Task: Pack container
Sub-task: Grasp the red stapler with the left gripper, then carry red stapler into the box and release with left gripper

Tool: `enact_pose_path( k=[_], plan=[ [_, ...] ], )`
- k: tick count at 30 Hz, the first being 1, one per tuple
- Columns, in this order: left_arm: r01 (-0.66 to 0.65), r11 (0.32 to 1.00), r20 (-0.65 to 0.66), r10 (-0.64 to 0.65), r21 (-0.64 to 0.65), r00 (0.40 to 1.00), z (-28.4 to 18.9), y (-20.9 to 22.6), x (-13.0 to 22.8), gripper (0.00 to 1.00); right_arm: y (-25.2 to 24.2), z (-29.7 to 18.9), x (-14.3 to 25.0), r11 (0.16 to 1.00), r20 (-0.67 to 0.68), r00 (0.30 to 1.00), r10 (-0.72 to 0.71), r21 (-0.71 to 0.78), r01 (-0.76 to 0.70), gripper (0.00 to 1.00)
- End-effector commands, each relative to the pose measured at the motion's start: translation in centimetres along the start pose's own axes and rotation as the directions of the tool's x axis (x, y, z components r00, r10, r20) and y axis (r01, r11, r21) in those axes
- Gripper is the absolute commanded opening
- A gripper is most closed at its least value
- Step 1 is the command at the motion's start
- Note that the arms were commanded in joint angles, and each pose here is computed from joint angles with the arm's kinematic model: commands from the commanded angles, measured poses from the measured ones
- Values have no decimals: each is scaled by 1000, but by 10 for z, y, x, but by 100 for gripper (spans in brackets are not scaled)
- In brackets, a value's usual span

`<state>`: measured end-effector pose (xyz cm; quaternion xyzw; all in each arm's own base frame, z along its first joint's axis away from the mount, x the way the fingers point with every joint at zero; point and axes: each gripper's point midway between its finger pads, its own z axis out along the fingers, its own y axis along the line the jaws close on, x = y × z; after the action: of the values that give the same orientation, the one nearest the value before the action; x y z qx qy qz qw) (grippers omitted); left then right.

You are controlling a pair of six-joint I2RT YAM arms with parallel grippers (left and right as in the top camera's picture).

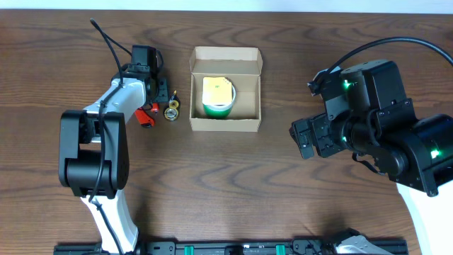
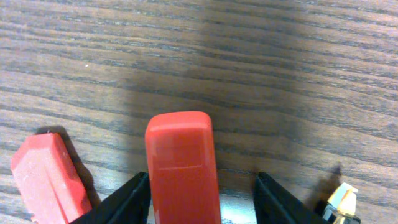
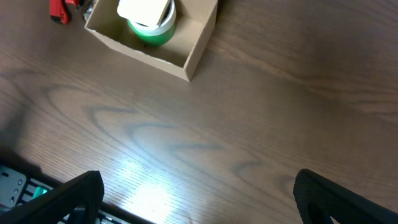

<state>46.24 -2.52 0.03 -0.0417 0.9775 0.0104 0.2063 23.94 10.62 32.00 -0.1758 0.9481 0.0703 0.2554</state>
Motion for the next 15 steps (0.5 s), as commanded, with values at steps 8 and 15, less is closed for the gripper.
enact_pose_path(
  k=[8, 15],
  plan=[
    [54, 998, -44, -54, -17, 998, 8, 3, 10, 21, -2, -3, 1, 1000, 9, 1000, -7, 7, 6, 99],
    [81, 996, -42, -79, 31, 996, -12, -6, 0, 6, -2, -3, 1, 1000, 9, 1000, -7, 7, 6, 99]
  ],
)
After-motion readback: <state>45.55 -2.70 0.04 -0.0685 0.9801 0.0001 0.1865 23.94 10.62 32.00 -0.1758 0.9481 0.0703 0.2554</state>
